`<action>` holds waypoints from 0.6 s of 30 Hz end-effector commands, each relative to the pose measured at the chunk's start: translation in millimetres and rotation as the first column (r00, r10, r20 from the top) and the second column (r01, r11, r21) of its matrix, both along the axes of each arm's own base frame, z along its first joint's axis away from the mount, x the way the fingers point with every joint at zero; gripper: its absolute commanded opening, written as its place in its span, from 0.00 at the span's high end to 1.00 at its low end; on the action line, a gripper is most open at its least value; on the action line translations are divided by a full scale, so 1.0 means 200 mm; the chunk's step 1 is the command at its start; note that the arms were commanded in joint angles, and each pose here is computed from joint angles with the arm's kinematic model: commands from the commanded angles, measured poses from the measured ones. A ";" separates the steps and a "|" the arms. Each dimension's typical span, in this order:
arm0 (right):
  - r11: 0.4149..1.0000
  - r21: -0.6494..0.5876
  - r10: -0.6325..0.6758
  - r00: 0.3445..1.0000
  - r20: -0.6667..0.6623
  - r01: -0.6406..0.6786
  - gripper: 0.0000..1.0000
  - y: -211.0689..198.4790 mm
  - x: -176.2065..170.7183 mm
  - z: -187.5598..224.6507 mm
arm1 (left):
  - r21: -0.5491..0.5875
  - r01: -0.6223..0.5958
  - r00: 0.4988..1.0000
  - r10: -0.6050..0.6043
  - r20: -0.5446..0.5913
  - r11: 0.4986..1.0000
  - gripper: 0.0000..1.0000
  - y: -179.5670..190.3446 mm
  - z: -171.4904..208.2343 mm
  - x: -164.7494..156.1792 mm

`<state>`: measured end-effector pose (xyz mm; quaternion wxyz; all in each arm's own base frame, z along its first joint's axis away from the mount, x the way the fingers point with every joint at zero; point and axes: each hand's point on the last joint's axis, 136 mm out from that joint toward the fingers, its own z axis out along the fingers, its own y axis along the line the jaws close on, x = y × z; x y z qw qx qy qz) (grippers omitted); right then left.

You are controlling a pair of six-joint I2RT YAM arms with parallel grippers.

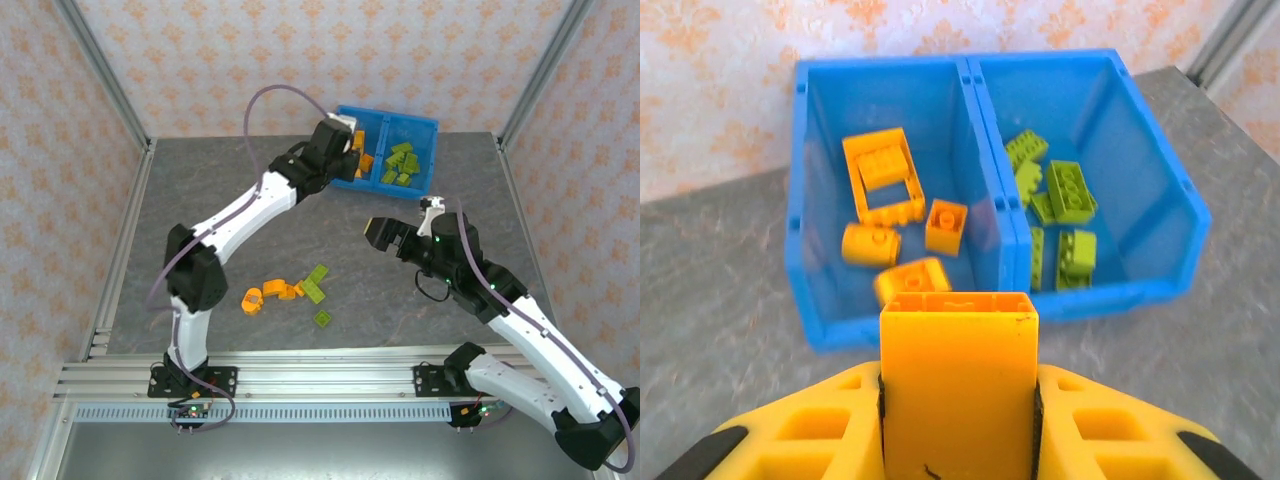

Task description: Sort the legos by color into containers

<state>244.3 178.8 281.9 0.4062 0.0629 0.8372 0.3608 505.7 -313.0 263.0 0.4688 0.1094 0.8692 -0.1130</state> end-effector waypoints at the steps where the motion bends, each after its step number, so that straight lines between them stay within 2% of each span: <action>1: 1.000 -0.003 -0.020 0.999 0.037 0.020 0.00 -0.02 0.01 0.05 | 0.050 -0.040 0.999 0.040 0.004 0.998 0.69 0.01 -0.16 0.22; 4: 1.000 -0.016 -0.026 0.999 0.033 0.026 0.00 -0.03 0.00 0.04 | 0.029 -0.052 0.998 0.052 0.026 0.998 0.69 -0.04 -0.21 0.37; 9: 0.999 -0.026 -0.026 0.999 0.033 0.027 0.00 -0.04 0.00 0.03 | 0.023 -0.045 0.998 0.044 0.033 0.999 0.68 -0.10 -0.33 0.51; 14: 0.999 -0.025 -0.021 0.999 0.036 0.022 0.00 -0.03 0.00 0.04 | -0.031 -0.057 0.998 0.057 -0.020 0.998 0.57 -0.08 -0.42 0.54; 18: 0.999 -0.029 -0.018 0.999 0.031 0.019 0.00 -0.03 0.00 0.03 | -0.058 -0.024 1.000 0.023 -0.019 0.998 0.48 -0.10 -0.32 0.50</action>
